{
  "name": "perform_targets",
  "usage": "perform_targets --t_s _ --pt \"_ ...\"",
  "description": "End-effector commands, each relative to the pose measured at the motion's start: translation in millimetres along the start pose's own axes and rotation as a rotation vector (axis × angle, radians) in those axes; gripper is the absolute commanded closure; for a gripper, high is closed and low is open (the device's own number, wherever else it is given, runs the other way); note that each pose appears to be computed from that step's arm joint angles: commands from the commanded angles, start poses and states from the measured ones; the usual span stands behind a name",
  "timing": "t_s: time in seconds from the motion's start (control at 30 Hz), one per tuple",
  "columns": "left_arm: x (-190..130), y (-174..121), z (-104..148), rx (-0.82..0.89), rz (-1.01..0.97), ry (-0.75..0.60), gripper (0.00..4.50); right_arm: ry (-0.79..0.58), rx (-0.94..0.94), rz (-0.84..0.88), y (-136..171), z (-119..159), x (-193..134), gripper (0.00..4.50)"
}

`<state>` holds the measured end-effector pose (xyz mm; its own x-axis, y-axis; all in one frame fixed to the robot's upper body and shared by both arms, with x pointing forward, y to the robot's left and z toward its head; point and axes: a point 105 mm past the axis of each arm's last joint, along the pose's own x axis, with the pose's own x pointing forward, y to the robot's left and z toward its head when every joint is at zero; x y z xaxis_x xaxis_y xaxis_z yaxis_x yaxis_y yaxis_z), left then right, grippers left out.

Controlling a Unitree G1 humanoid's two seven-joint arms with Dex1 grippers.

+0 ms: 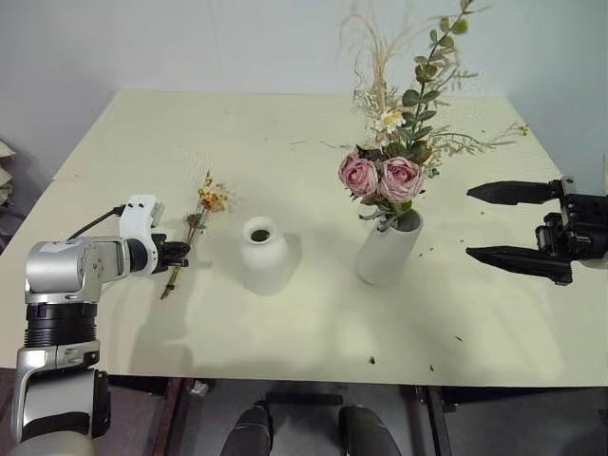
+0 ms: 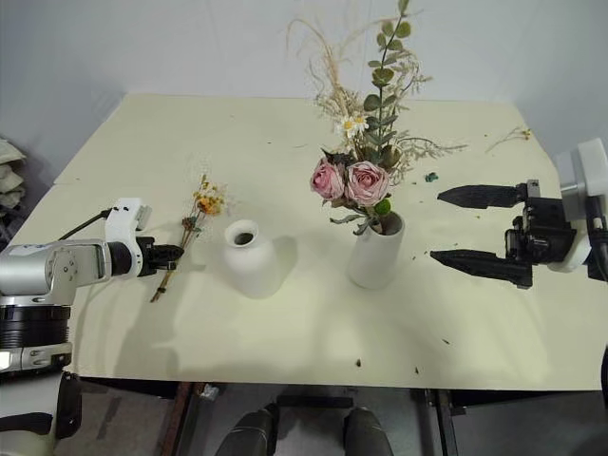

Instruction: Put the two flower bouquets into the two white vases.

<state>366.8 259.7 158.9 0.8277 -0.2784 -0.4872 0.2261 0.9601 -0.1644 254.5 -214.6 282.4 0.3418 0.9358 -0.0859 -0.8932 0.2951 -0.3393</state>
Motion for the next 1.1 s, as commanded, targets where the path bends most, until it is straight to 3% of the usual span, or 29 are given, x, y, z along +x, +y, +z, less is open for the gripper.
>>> perform_targets --t_s 0.03,0.1,0.17,0.27,0.33,0.5,0.7,1.1 --pt "-22 -13 65 0.027 -0.122 -0.408 4.47 -0.037 -0.042 -0.024 -1 8 -1 0.0" --pt "-54 -30 105 0.059 -0.249 -0.753 4.47 -0.041 -0.039 -0.026 -2 6 1 0.0" --pt "-80 -48 126 0.049 -0.387 -0.936 4.47 -0.049 -0.037 -0.031 -3 4 3 0.0" --pt "-105 -71 137 0.017 -0.587 -1.071 4.47 -0.061 -0.035 -0.036 -5 4 5 0.0" --pt "-127 -98 133 0.017 -0.828 -1.132 4.47 -0.071 -0.031 -0.038 -6 2 8 0.0" --pt "-119 -130 115 0.006 -1.021 -1.023 4.47 -0.095 -0.021 -0.039 -8 -1 14 0.0" --pt "-103 -149 108 0.0 -1.074 -0.972 4.47 -0.105 -0.019 -0.049 -9 -2 17 0.0" --pt "-77 -146 79 0.106 -1.027 -0.91 4.47 -0.108 -0.009 -0.093 -7 -1 14 0.0"
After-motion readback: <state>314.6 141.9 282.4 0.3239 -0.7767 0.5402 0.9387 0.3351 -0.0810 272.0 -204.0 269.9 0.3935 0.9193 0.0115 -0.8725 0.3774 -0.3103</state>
